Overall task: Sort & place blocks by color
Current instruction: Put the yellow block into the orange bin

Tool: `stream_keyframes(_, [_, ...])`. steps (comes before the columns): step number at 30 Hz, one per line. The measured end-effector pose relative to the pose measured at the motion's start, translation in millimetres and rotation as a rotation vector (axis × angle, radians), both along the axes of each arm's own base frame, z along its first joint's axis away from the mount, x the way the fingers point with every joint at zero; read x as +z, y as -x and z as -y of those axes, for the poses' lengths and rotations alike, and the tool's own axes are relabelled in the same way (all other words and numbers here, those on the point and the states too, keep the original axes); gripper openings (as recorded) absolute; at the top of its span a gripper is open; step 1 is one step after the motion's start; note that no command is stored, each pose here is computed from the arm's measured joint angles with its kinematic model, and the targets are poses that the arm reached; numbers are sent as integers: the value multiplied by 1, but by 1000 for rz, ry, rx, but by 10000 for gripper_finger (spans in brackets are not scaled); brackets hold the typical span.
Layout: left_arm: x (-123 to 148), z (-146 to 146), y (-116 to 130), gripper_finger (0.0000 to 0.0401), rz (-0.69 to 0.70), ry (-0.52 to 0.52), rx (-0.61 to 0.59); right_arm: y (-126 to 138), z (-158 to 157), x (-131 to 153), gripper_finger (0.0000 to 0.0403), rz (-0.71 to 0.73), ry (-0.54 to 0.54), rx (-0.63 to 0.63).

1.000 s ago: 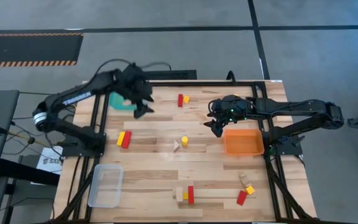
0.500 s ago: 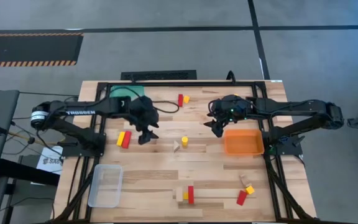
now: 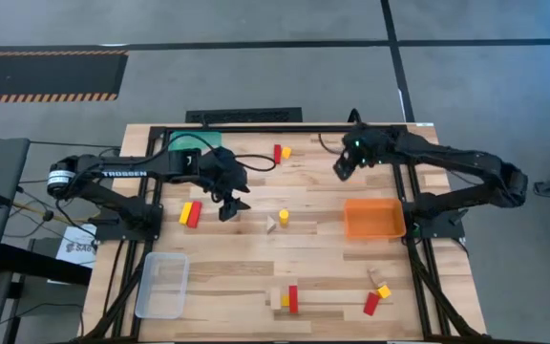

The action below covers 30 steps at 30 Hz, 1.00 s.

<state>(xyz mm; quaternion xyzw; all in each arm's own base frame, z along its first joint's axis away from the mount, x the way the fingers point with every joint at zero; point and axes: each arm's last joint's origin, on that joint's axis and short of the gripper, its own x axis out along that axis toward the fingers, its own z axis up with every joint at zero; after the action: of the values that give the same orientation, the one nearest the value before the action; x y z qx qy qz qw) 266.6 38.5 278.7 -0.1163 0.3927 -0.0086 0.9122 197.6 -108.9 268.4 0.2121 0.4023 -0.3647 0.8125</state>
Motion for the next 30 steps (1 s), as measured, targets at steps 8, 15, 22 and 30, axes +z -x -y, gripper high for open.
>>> stream_keyframes(8, [2, -1, -2, 258, 25, 29, 42, 26, 52, -21, 270, -52, -120, -365])
stream_keyframes(15, [1, -1, -1, 258, 11, 41, 64, 33, 83, -45, 265, -157, -138, -451])
stream_keyframes(22, [1, -1, -1, 258, 9, 50, 74, 30, 102, -70, 265, -231, -154, -447])
stream_keyframes(30, [1, 0, -1, 258, -4, 55, 77, 34, 111, -84, 265, -261, -206, -442])
